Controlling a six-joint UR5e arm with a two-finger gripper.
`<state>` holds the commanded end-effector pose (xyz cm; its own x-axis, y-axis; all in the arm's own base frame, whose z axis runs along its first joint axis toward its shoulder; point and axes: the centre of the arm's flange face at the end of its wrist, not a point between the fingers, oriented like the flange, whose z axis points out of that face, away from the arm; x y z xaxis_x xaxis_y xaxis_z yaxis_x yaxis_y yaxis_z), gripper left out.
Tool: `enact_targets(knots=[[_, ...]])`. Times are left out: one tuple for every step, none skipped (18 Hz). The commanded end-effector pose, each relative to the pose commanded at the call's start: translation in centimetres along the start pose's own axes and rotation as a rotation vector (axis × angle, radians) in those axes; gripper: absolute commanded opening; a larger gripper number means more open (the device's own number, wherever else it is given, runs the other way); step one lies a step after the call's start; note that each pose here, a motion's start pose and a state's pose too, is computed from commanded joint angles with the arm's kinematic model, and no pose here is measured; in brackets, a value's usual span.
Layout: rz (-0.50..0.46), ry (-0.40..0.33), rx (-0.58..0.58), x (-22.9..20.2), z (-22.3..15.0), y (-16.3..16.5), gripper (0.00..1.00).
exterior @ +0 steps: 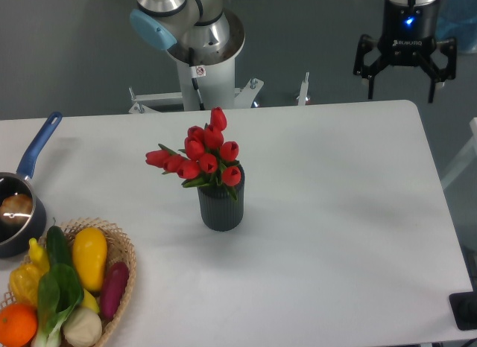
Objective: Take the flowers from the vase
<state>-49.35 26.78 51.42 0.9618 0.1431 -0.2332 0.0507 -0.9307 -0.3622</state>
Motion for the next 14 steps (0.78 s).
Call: enact_targets(knots=[[0.000, 0.001, 0.003, 0.0, 0.0, 0.0, 1.00], [-0.004, 0.000, 0.009, -0.2, -0.1, 0.2, 1.00], [-0.006, 0.004, 0.023, -0.3, 0.0, 0.2, 1.00], [-0.009, 0.008, 0.038, -0.3, -0.1, 0.1, 1.00], [-0.009, 0.013, 0.048, -0.3, 0.0, 0.1, 1.00], [-0.012, 0.013, 0.049, -0.4, 0.1, 0.1, 1.00], [-0.014, 0.018, 0.047, -0.3, 0.3, 0.2, 1.00], [-0.013, 0.022, 0.048, -0.2, 0.5, 0.2, 1.00], [-0.009, 0.024, 0.049, 0.0, 0.5, 0.0, 1.00], [-0.006, 0.026, 0.056, 0.2, 0.4, -0.2, 1.00], [-0.006, 0.040, 0.083, 0.4, 0.5, -0.5, 1.00], [-0.014, 0.061, 0.128, 0.4, 0.7, -0.7, 1.00], [-0.027, 0.086, 0.186, 0.3, 0.9, -0.8, 1.00], [-0.049, 0.111, 0.239, 0.1, 1.1, -0.6, 1.00]])
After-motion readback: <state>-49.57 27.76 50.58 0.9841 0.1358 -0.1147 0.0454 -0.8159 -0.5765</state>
